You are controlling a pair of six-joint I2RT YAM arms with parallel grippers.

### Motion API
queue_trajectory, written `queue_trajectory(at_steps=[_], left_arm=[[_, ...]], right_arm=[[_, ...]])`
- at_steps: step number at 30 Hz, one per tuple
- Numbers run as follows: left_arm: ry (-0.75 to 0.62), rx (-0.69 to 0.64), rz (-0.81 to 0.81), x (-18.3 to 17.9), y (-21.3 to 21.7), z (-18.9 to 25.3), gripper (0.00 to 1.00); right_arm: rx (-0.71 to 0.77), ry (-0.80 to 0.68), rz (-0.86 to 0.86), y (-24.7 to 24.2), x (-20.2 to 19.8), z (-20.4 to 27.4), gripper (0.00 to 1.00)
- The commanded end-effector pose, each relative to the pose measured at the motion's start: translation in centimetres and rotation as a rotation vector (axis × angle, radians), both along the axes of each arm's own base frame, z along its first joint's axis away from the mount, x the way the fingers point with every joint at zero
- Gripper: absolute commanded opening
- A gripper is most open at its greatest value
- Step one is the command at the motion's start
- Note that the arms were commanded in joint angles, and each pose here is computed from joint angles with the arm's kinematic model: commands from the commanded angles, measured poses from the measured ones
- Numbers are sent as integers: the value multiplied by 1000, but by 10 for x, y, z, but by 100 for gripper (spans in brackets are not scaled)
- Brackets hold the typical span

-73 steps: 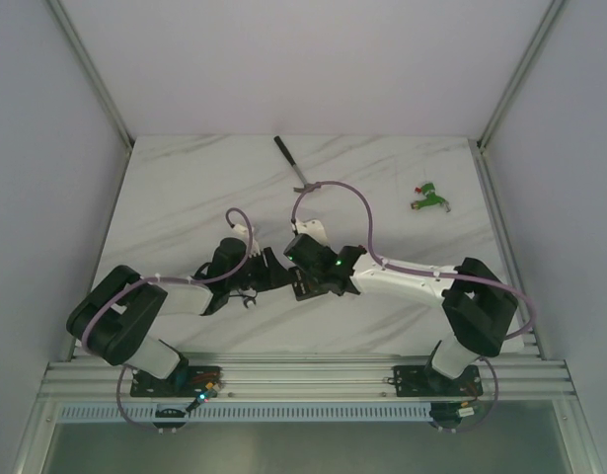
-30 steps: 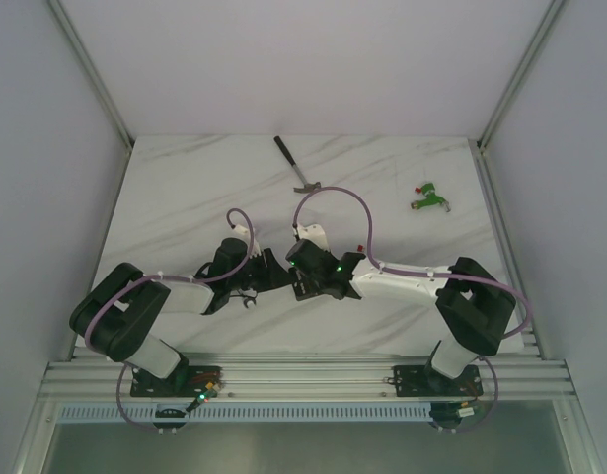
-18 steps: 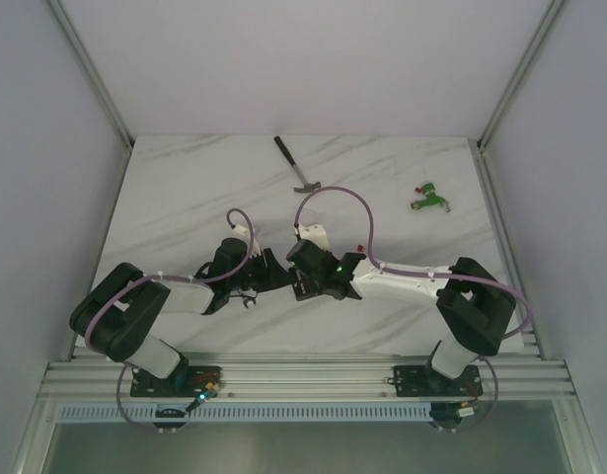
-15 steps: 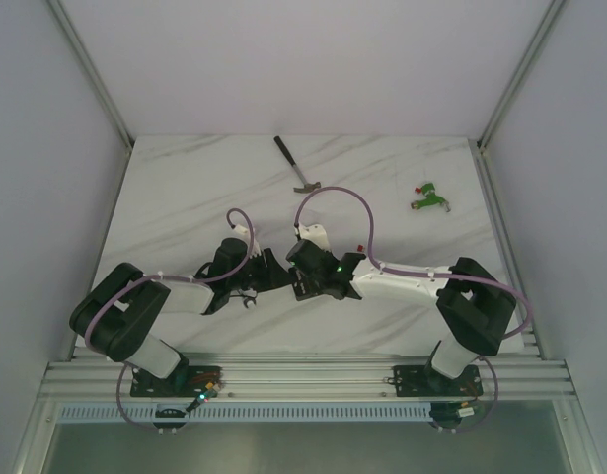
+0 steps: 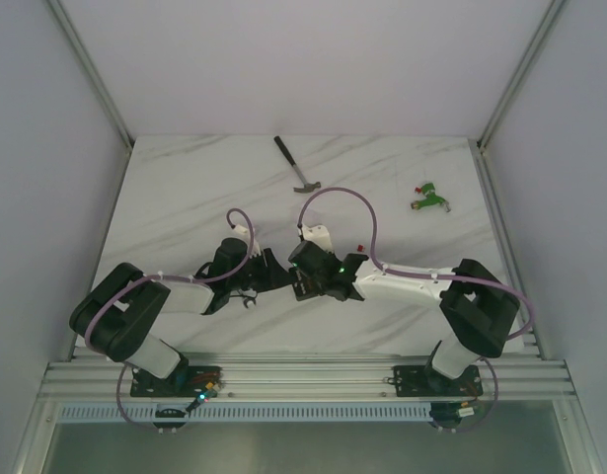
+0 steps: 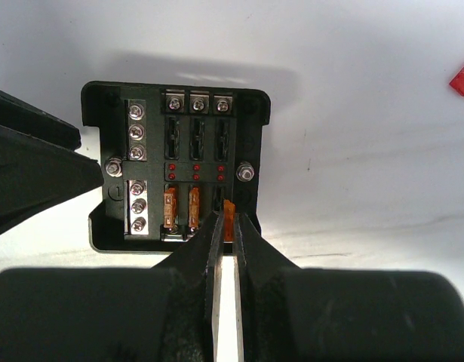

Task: Snap on the fuse box
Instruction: Install the fuse at the fuse box base.

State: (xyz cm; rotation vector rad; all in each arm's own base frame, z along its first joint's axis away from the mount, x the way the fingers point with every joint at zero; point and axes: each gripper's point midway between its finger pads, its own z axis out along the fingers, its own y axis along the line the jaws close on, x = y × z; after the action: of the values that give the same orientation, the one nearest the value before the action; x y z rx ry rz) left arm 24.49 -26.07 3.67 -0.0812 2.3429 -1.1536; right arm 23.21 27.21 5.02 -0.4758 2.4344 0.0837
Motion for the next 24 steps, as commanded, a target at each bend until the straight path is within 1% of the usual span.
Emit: queue_trajectory(at_steps=[1, 9, 24], left_arm=[[-16, -19, -6, 5, -6, 7, 47], [-16, -20, -7, 5, -6, 7, 47], [-15, -23, -11, 5, -7, 7, 47]], right_arm=[[-17, -5, -24, -8, -2, -4, 0], [27, -14, -10, 3, 1, -2, 0], [12, 16, 3, 4, -3, -14, 0]])
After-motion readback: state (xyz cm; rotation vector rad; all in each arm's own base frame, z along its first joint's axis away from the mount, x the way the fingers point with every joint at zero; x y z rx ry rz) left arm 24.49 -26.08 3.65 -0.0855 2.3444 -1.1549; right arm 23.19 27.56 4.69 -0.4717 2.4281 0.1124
